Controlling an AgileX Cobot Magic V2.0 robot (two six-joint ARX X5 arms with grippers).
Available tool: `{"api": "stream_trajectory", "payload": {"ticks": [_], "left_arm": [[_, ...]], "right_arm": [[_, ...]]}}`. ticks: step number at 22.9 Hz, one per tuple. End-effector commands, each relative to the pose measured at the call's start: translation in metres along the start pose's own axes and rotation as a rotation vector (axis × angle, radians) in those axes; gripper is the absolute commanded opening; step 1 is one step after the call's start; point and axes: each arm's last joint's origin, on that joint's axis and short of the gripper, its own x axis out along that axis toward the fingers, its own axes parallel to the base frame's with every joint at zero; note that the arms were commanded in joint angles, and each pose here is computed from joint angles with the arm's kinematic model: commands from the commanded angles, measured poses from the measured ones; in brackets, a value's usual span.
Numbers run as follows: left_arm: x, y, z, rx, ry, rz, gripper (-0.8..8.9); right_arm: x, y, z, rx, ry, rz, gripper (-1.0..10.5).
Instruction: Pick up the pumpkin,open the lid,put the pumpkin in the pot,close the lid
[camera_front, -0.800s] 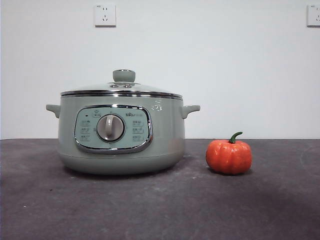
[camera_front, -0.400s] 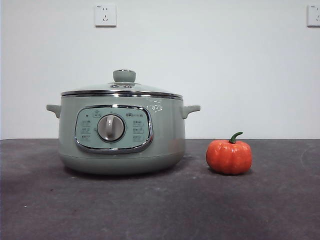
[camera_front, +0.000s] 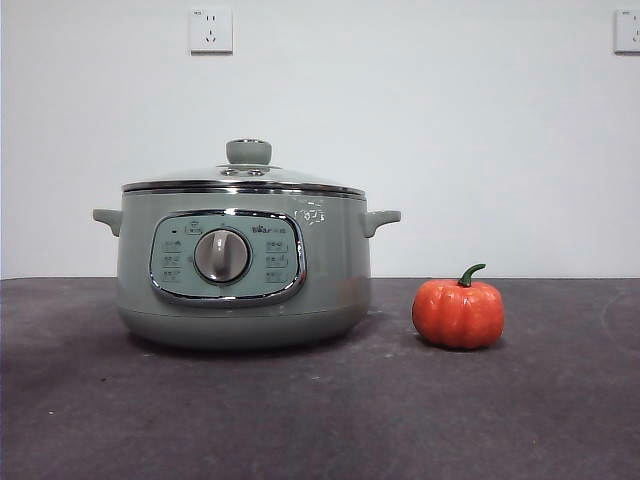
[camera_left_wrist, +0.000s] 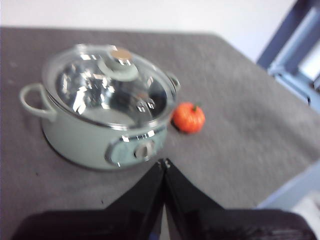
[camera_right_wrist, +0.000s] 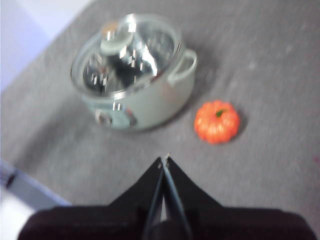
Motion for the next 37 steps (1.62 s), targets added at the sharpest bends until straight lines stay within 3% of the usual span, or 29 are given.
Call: {"api": "stream_trajectory", "payload": {"ticks": [1, 7, 8, 9, 10, 11, 12, 13, 19, 24, 27, 37], "left_arm": [[0.0, -0.002, 0.003, 0.07, 0.044, -0.024, -0.08], [0.002, -0.002, 0.005, 0.069, 0.066, -0.039, 0.12], [0.002, -0.002, 0.005, 0.067, 0.067, -0.038, 1.36], [0.002, -0.002, 0.005, 0.065, 0.067, -0.037, 3.35], [0.002, -0.002, 0.005, 0.066, 0.067, -0.037, 5.96], [0.002, -0.002, 0.005, 0.066, 0.067, -0.037, 7.11], [0.002, -0.002, 0.005, 0.065, 0.067, -0.037, 7.28], [0.002, -0.002, 0.005, 0.065, 0.067, -0.037, 7.27], [0.002, -0.001, 0.005, 0.064, 0.069, -0.038, 7.27], [0.002, -0.001, 0.005, 0.061, 0.068, -0.038, 7.27], [0.002, -0.001, 0.005, 0.06, 0.069, -0.038, 7.27], [0.002, -0.001, 0.005, 0.06, 0.069, -0.037, 7.27]], "right_arm": [[0.0, 0.002, 0.003, -0.063, 0.061, 0.018, -0.1], [0.004, 0.002, 0.003, -0.06, 0.097, 0.037, 0.1], [0.004, 0.002, 0.003, -0.06, 0.097, 0.038, 0.1], [0.004, 0.002, 0.003, -0.06, 0.096, 0.037, 0.6], [0.004, 0.002, 0.003, -0.053, 0.096, 0.037, 2.4], [0.004, 0.002, 0.003, -0.045, 0.096, 0.037, 4.4], [0.004, 0.002, 0.003, -0.044, 0.097, 0.037, 6.6], [0.004, 0.002, 0.003, -0.035, 0.098, 0.038, 7.4], [0.014, 0.003, 0.007, -0.046, 0.124, 0.07, 7.4], [0.055, -0.007, 0.023, -0.058, 0.171, 0.101, 7.4], [0.093, -0.019, 0.034, -0.072, 0.204, 0.026, 7.4], [0.219, -0.049, 0.032, -0.117, 0.297, -0.082, 7.4]]}}
